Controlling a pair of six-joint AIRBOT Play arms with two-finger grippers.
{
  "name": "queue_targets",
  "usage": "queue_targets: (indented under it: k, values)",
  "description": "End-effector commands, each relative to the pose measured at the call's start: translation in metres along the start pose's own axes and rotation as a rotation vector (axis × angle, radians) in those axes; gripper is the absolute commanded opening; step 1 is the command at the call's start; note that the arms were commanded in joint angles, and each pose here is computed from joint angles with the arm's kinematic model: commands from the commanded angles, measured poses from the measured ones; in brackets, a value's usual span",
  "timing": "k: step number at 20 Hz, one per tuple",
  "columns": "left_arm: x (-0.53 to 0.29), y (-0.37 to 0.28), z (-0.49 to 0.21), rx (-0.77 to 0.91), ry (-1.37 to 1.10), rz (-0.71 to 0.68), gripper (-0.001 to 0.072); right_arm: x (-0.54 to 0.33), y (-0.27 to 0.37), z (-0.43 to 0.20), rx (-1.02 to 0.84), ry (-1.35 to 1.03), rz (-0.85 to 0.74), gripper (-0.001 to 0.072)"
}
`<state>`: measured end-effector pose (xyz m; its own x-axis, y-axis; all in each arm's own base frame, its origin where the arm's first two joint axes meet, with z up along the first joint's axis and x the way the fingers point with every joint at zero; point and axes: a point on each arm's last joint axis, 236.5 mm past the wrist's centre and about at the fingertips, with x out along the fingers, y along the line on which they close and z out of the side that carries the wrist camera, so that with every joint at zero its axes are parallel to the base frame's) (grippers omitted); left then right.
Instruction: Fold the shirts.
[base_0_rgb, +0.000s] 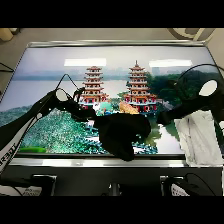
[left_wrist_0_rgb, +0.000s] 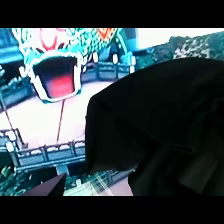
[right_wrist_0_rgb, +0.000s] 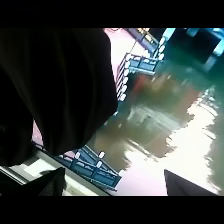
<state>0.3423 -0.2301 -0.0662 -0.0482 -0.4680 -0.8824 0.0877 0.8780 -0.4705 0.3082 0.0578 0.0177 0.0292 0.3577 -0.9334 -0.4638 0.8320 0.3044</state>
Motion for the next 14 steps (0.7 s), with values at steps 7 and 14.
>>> queue_targets:
  k: [7,14]
  values:
    - [0.043,-0.002,-0.021,0.016,0.091,0.015,0.0532,0.062,0.025,-0.006,0.039,-0.046,0.184,0.0674]
    - [0.050,-0.009,-0.013,0.038,0.058,0.017,0.0020,0.089,0.035,-0.001,0.013,-0.029,0.240,0.0692]
